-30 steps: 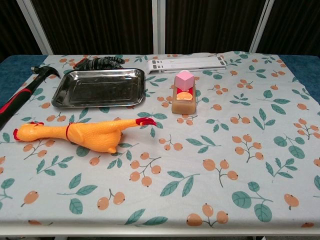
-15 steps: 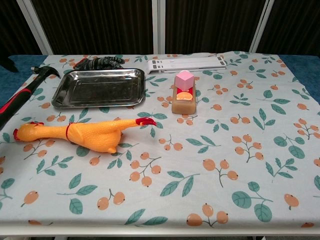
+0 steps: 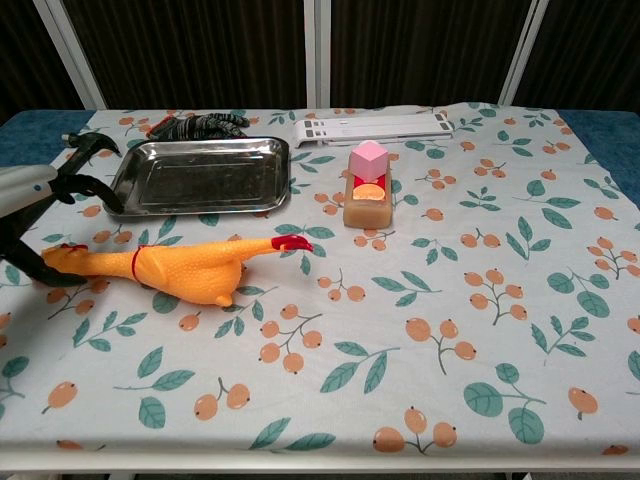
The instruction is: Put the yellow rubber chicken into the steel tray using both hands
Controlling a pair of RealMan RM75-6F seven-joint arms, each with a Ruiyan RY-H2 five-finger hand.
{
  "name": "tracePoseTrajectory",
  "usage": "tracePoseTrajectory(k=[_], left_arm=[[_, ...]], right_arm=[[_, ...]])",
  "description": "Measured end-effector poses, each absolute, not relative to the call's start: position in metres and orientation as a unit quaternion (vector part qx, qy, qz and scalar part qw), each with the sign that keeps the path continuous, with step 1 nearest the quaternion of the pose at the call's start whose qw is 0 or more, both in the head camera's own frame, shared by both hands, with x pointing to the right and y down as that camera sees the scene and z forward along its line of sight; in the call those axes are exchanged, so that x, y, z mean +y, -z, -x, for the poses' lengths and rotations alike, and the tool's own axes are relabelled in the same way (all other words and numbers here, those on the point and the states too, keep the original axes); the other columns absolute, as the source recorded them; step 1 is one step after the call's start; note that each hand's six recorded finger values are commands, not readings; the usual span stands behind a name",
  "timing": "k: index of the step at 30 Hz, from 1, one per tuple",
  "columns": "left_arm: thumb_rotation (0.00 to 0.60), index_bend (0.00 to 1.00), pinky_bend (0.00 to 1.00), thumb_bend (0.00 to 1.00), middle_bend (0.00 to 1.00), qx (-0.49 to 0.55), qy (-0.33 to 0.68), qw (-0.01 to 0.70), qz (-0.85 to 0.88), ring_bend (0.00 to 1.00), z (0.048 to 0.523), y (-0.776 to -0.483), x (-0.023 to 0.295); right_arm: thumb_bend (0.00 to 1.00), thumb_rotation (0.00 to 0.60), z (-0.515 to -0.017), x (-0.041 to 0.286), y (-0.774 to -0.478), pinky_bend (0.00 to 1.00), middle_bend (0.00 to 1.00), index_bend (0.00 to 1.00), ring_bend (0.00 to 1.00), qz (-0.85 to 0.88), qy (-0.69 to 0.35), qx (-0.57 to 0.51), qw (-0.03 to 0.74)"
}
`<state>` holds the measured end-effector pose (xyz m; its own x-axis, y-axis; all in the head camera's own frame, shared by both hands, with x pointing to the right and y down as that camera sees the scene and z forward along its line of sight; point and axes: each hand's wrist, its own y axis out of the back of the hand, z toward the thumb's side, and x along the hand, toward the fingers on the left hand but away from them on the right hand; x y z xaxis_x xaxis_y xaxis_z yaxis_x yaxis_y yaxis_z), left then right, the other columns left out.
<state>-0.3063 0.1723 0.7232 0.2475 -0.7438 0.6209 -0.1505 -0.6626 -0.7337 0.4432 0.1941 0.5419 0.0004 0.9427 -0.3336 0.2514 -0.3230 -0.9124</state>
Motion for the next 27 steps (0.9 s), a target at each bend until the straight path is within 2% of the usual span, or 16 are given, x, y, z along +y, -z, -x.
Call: tracePoseTrajectory(k=[9, 13, 17, 20, 22, 27], left_arm=[[0.6, 0.38, 0.28, 0.18, 0.33, 0.285, 0.553, 0.263, 0.737, 0.22, 0.302, -0.749, 0.174], [0.6, 0.42, 0.35, 0.25, 0.38, 0.286, 0.555, 0.259, 0.737, 0.27, 0.301, -0.754, 0.175], [0.6, 0.46, 0.37, 0.32, 0.43, 0.287, 0.555, 0.256, 0.738, 0.31, 0.303, -0.756, 0.175], [0.6, 0.52, 0.45, 0.37, 0.48, 0.29, 0.553, 0.254, 0.739, 0.38, 0.304, -0.757, 0.175], [0.6, 0.59, 0.57, 0.43, 0.55, 0.293, 0.549, 0.255, 0.74, 0.45, 0.305, -0.757, 0.174], [0.6, 0.7, 0.73, 0.56, 0.66, 0.301, 0.535, 0.253, 0.748, 0.58, 0.308, -0.758, 0.172]], right_arm=[[0.16, 0.6, -0.445, 0.195, -0.542, 0.02, 0.08, 0.0, 0.0, 0.623, -0.523, -0.479, 0.33], [0.16, 0.6, -0.446, 0.196, -0.544, 0.02, 0.08, 0.0, 0.0, 0.623, -0.525, -0.478, 0.327], [0.16, 0.6, -0.445, 0.196, -0.545, 0.02, 0.08, 0.0, 0.0, 0.624, -0.525, -0.477, 0.328], [0.16, 0.6, -0.445, 0.196, -0.544, 0.02, 0.08, 0.0, 0.0, 0.624, -0.525, -0.477, 0.328], [0.16, 0.6, -0.445, 0.196, -0.544, 0.02, 0.08, 0.0, 0.0, 0.624, -0.525, -0.477, 0.328], [0.16, 0.6, -0.442, 0.196, -0.544, 0.02, 0.08, 0.0, 0.0, 0.627, -0.523, -0.474, 0.33]])
